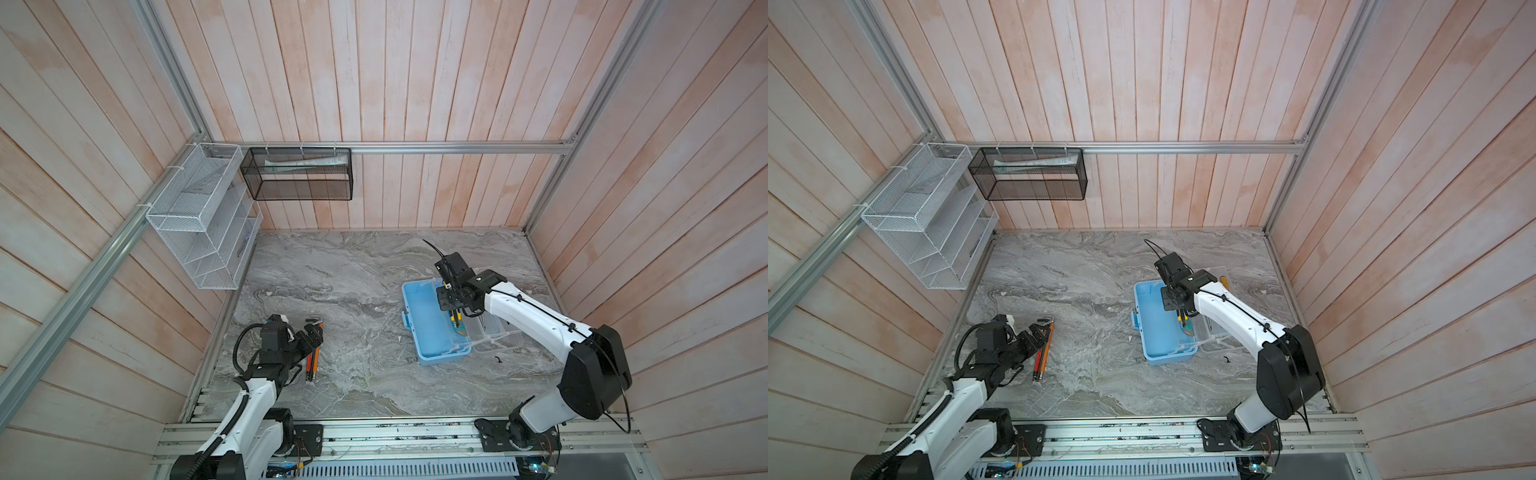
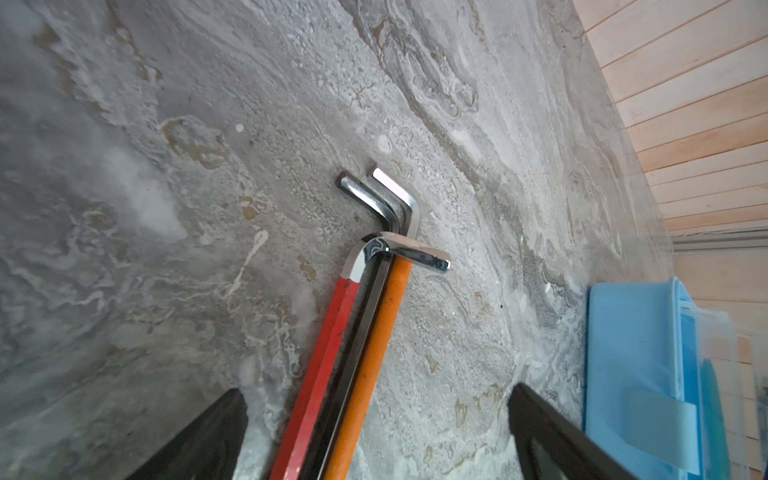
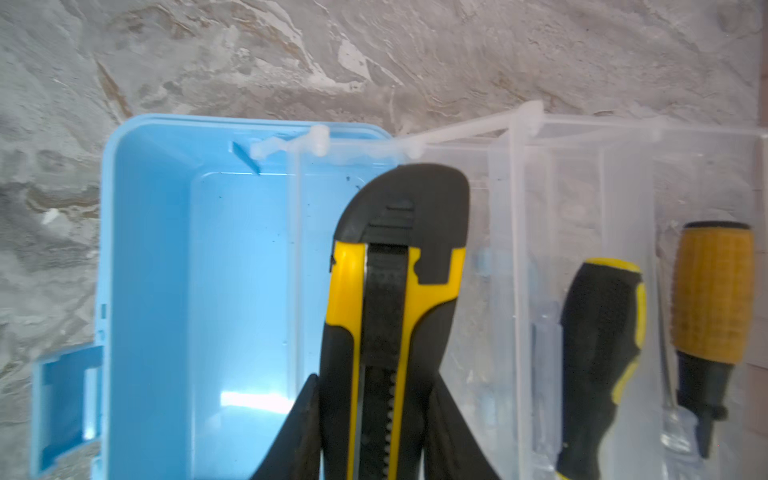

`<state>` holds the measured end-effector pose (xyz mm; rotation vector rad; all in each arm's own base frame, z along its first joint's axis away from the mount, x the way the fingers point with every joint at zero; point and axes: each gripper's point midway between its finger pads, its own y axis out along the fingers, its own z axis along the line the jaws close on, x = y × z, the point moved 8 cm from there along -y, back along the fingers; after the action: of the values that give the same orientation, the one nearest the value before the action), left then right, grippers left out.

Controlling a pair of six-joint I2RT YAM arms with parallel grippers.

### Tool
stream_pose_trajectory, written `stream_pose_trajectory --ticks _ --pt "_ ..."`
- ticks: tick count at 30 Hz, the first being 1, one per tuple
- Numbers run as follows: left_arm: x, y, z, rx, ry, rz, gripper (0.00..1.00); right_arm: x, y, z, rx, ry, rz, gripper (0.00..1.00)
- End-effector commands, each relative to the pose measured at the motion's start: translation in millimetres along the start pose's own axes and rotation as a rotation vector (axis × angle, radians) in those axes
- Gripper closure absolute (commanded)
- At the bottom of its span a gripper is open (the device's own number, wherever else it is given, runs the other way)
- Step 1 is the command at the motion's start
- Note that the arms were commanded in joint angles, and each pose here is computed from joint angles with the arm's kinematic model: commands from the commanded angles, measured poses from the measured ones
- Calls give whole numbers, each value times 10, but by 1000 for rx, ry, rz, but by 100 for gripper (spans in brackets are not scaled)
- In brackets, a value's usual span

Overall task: Pack the tool kit
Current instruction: 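Lower the utility knife into the tray and open the right gripper, then move the empty right gripper back to the hex keys on the table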

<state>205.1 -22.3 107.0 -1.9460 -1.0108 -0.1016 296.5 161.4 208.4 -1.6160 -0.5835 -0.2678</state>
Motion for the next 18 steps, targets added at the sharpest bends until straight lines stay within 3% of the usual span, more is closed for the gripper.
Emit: stream_pose_trajectory --ticks 1,5,10,18 --pt "10 33 -44 -10 8 -3 0 -58 79 -79 -107 -80 25 87" --pt "-25 51 -53 -9 12 5 0 -74 156 -97 -153 -110 51 84" --pt "-91 78 -97 -16 28 33 0 -56 206 -103 -191 -138 62 62" --pt "-125 126 -138 -23 38 46 0 66 108 -23 -166 -145 43 50"
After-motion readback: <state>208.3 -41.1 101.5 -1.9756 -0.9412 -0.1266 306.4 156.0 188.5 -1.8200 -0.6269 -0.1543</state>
